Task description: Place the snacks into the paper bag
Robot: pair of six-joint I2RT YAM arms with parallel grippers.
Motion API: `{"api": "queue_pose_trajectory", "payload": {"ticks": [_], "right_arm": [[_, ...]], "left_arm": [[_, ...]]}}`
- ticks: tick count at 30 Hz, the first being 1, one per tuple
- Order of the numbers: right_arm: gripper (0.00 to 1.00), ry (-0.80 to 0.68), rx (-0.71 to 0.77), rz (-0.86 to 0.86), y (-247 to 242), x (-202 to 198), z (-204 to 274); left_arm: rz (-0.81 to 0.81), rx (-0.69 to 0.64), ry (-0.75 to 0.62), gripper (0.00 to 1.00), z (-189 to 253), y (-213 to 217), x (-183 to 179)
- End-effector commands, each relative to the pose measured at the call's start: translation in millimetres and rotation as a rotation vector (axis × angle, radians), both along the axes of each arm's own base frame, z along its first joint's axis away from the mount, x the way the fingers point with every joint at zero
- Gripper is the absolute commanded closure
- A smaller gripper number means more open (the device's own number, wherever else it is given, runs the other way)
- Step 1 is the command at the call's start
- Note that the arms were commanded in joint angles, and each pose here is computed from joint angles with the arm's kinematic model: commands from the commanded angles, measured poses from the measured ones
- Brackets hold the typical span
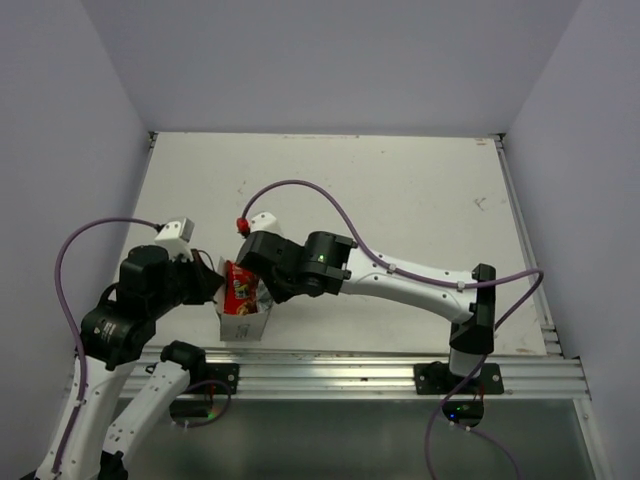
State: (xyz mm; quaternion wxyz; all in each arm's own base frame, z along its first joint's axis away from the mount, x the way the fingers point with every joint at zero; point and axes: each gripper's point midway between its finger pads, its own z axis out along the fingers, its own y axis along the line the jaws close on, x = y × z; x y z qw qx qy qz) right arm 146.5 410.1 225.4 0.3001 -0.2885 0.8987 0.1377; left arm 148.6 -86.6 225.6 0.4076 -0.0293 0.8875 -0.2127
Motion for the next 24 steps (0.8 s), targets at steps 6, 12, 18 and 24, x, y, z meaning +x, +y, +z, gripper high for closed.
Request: {"api": "queue_pose_trajectory", "payload": {"ticks": [6,12,18,24], "right_arm": [[1.0,-0.16,0.001,-0.178,-82.9,27.9,85.8],[1.0,-0.17,0.008,-0.238,-107.3,40.8,96.6],[1.0,-0.175,0.006,-0.279,-124.7,51.3,97.7],[1.0,-0.18,0.0,-0.312,-142.3,59.1,98.9]], "left_arm": [[-0.03,-0.144,-0.229,1.0,81.6,-30.8,57.2],[-0.04,-0.174,-0.214,1.0,76.5,-41.4,72.7],[-0.054,-0.205,-0.195,1.0,67.5,-56.6,84.0],[-0.094,-0.173,-0.18,1.0,62.3,-124.6,91.5]]}}
